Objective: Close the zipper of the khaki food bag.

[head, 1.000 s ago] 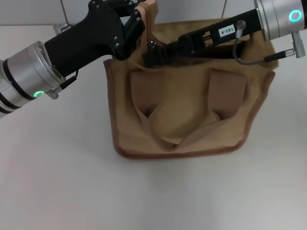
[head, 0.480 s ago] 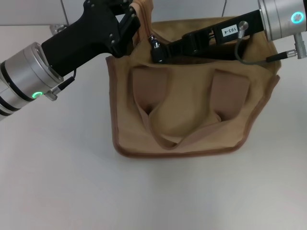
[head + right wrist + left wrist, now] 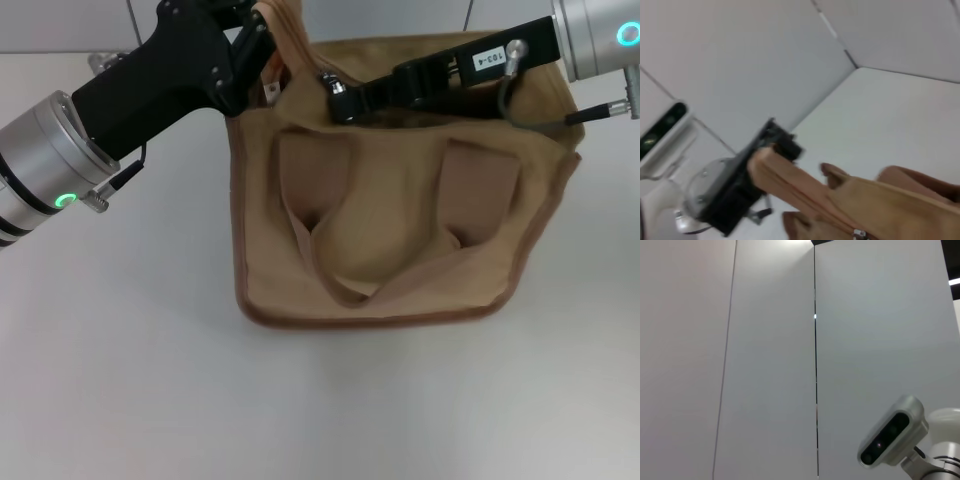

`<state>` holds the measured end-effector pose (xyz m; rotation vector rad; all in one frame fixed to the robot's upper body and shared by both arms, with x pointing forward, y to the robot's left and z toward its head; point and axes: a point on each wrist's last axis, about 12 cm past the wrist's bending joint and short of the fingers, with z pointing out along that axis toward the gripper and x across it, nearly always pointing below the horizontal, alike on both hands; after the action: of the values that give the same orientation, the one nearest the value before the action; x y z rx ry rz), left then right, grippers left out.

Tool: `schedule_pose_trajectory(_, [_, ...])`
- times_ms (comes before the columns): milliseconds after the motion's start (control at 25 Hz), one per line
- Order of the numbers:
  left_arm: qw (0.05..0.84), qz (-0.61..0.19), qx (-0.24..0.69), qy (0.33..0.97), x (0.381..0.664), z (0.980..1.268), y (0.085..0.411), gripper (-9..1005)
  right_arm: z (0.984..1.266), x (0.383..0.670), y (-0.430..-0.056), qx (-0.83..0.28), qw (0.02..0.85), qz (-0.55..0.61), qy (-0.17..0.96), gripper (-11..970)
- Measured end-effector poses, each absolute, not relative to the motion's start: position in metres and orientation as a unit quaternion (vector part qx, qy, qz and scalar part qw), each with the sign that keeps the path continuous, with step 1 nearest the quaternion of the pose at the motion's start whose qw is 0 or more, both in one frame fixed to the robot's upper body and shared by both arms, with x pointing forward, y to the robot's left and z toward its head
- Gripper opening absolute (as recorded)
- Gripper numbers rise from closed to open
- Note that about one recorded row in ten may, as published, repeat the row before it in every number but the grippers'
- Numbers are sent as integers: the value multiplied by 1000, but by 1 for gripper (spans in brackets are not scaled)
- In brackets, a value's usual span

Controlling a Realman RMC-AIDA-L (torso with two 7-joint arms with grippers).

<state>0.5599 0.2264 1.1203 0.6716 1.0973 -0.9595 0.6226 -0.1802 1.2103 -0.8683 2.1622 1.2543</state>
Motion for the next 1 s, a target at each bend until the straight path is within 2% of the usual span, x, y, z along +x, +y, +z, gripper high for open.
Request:
schedule_pose_trajectory(560, [718,-394,269,507,562,1119,247,30,1218,605,-261,-188,258,331,888,10])
schedule_pose_trajectory(840, [722,-388,268,507,563,1121,250,30,1228,588,-276,-205,290,411,840,9])
schedule_pose_trajectory(1000, [720,-390,265,509,562,1119,250,30,1229,568,-298,-237,373,484,755,141])
